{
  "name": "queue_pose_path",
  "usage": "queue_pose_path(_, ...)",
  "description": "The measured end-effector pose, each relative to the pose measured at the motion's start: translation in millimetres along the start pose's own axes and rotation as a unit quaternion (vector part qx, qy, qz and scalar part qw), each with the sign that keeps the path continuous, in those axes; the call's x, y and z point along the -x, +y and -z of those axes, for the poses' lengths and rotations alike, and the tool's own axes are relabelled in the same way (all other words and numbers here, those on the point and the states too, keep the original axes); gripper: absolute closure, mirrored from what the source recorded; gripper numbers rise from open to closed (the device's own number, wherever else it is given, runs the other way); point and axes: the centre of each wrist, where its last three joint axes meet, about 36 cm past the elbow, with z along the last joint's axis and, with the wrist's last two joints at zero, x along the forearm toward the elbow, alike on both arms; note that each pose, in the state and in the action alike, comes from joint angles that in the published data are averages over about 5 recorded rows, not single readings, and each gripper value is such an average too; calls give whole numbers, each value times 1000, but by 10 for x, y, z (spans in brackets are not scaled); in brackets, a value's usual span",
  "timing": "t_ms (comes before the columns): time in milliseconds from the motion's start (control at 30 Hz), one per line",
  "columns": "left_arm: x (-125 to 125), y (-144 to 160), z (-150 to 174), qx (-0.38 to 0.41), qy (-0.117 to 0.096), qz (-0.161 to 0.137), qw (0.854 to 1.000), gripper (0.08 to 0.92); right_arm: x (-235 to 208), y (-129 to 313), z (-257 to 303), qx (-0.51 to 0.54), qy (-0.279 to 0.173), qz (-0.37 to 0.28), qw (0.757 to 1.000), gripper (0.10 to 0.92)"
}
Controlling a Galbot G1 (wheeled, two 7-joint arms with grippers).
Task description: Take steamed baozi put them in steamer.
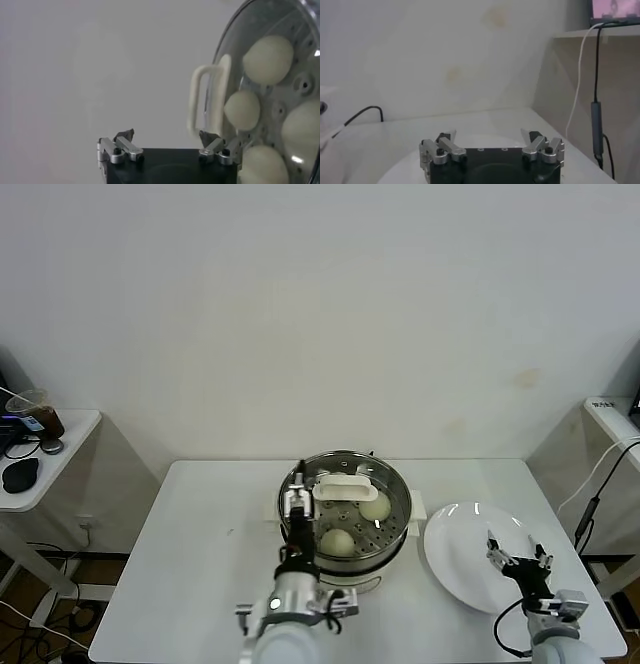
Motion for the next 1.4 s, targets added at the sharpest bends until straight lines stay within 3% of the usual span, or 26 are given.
queue_pose_path(200, -90, 212, -380, -58, 15, 25, 998, 177, -96, 143, 66, -7, -6, 28, 1000, 200)
queue_pose_path(400, -128, 270, -943, -173, 12, -1, 985, 177, -212, 346, 77, -11, -7, 53, 998, 200)
queue_pose_path(533, -196, 222, -1253, -273, 6, -22, 962, 177, -283, 457, 20, -12, -5, 62, 998, 200)
queue_pose_path(733, -344, -1, -1573, -407, 1, -47, 912, 177, -391, 607, -118, -6, 1, 65, 998, 200)
queue_pose_path(1000, -585, -324, -1818, -522, 32, -79, 849, 177, -509, 716, -225, -11, 6, 56, 998, 200)
queue_pose_path(1167, -714, -467, -1903, -552, 54, -100, 826, 177, -560, 720, -222, -28, 13, 48, 998, 200)
queue_pose_path(1400, -811, -528, -1942, -577, 65, -108, 807, 177, -592, 738, -190, -36, 18, 40, 998, 200)
